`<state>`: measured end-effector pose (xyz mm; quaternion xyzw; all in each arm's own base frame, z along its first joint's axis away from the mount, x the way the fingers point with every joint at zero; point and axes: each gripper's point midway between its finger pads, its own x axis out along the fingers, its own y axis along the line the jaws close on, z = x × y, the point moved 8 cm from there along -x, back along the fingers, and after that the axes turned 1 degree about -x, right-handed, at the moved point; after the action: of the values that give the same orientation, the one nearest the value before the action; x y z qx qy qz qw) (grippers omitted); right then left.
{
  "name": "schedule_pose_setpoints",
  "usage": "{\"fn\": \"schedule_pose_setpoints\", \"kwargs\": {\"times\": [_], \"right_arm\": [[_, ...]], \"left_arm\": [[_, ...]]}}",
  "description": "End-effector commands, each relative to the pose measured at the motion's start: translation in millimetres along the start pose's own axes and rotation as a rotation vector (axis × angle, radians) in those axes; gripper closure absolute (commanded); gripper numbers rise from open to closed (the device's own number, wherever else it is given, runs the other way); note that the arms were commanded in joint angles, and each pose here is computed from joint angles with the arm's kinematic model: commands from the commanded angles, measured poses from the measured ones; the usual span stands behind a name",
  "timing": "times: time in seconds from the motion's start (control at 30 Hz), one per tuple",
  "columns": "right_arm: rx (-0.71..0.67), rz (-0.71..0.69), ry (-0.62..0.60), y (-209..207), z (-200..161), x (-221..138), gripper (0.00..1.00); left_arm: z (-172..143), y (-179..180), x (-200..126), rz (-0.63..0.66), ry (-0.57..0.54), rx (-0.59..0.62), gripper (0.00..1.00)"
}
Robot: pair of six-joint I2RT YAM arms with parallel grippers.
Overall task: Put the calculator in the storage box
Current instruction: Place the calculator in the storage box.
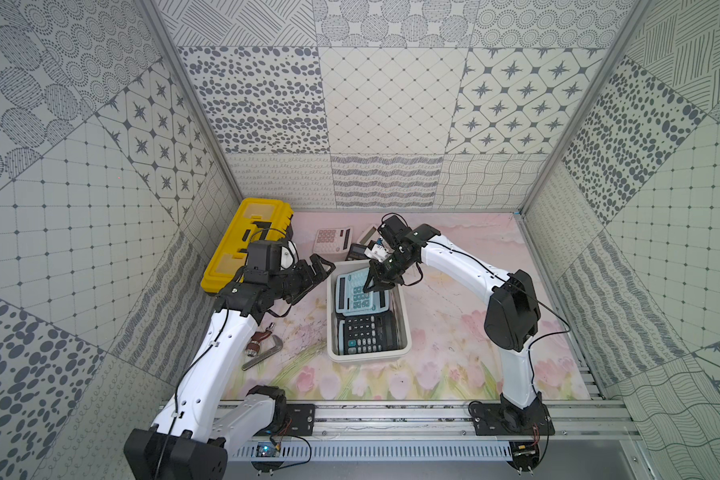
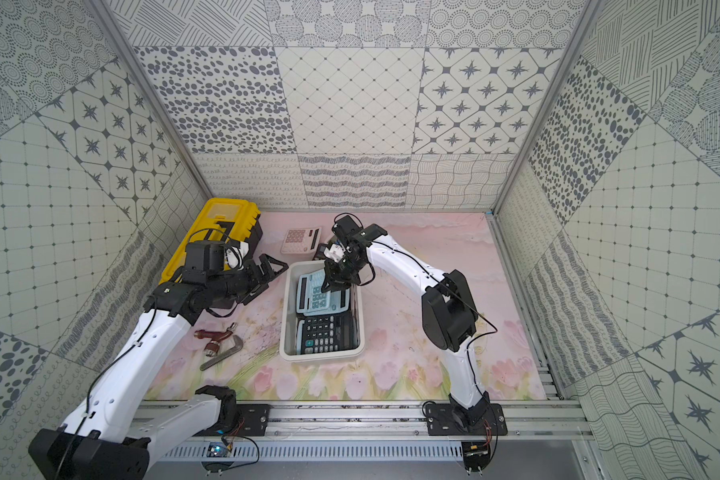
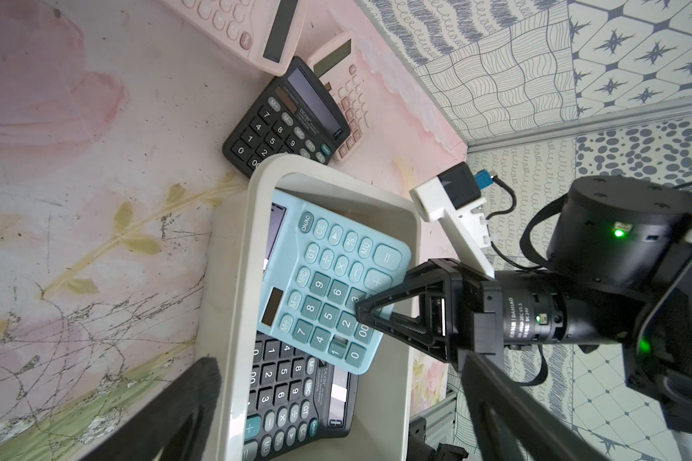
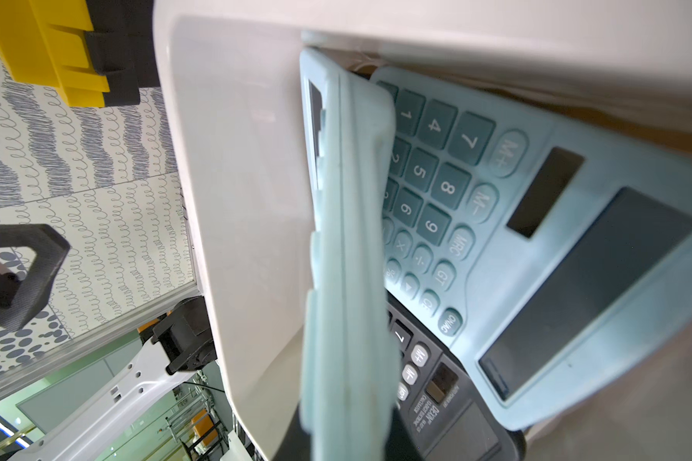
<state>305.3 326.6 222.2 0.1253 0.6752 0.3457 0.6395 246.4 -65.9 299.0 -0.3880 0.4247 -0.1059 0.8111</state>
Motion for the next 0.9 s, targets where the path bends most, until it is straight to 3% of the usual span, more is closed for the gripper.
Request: {"fn": "schedule_pose_setpoints", "kwargs": {"times": [0.0, 0.2, 0.87], "right_arm": [[-0.025, -0.07, -0.027, -6.0, 7.4, 2.3, 0.83], [-0.033, -0.106, -0.072, -4.1, 11.1, -6.3, 0.73], [-0.035, -0.165, -0.193, 0.7, 16.9, -42.2, 0.61]], "left_arm": [[-1.5, 0.6, -0.4, -0.01, 0.016, 0.02, 0.0], [-1.9, 1.5, 1.9, -0.012, 0.023, 0.014, 0.0], [-6.0, 13.2, 6.2, 0.043, 0.031, -0.009, 0.0]]}}
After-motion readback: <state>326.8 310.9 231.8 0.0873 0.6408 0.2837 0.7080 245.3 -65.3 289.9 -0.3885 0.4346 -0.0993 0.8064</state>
